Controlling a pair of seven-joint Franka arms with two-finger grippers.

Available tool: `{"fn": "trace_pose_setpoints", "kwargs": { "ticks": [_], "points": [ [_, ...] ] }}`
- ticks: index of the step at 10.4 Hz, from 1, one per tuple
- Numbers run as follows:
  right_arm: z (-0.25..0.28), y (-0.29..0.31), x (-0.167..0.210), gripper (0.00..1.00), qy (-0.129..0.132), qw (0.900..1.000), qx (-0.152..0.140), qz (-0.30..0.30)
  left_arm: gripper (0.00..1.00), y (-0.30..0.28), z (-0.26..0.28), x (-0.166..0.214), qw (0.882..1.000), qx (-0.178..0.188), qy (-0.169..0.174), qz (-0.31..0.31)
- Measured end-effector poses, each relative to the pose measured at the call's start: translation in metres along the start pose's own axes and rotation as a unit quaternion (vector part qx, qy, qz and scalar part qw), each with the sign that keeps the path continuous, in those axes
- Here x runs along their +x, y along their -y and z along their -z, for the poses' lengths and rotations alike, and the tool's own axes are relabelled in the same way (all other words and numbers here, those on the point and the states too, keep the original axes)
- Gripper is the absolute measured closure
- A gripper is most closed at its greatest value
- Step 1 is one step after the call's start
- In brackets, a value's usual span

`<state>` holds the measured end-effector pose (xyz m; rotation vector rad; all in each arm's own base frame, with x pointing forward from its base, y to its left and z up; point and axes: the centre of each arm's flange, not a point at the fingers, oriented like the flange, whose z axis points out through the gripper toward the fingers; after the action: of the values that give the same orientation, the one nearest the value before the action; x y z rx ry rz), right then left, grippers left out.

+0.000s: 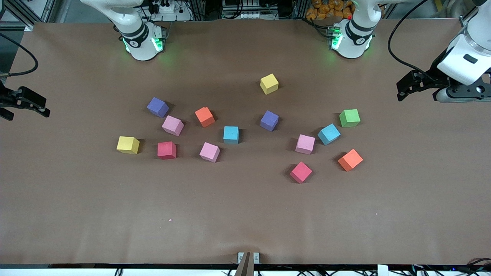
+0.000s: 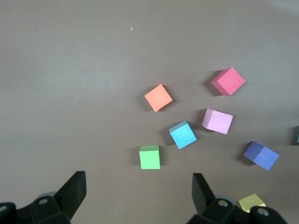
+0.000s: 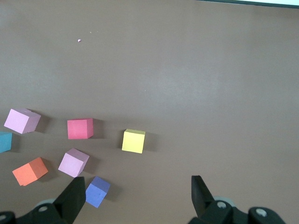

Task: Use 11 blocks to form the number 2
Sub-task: 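Reach the left gripper to a yellow cube while the right gripper reaches a red cube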

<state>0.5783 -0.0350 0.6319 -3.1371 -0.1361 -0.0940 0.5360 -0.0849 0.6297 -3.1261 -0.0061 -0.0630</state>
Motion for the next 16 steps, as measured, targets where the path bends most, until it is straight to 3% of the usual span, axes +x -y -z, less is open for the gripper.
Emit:
{"fn": "trace_pose_setpoints", "kwargs": {
  "ticks": [4,8,11,16],
  "points": [
    [0.000,0.000,0.000,0.00,0.000,1.000,0.000,0.000,0.00,-0.001,-0.001,-0.001,1.000,0.001,0.004,-0.010],
    [-0.001,-0.001,0.000,0.00,0.001,1.000,0.000,-0.001,0.00,-0.051,-0.050,-0.019,0.997,0.007,0.057,-0.046],
    [-0.011,0.011,0.005,0.00,0.010,1.000,0.003,0.009,0.00,-0.108,-0.081,-0.037,0.998,0.001,0.065,-0.006],
    [-0.062,0.060,0.027,0.00,0.053,0.997,0.009,0.052,0.00,-0.187,-0.156,-0.085,0.996,0.008,0.067,0.058]
  ]
}}
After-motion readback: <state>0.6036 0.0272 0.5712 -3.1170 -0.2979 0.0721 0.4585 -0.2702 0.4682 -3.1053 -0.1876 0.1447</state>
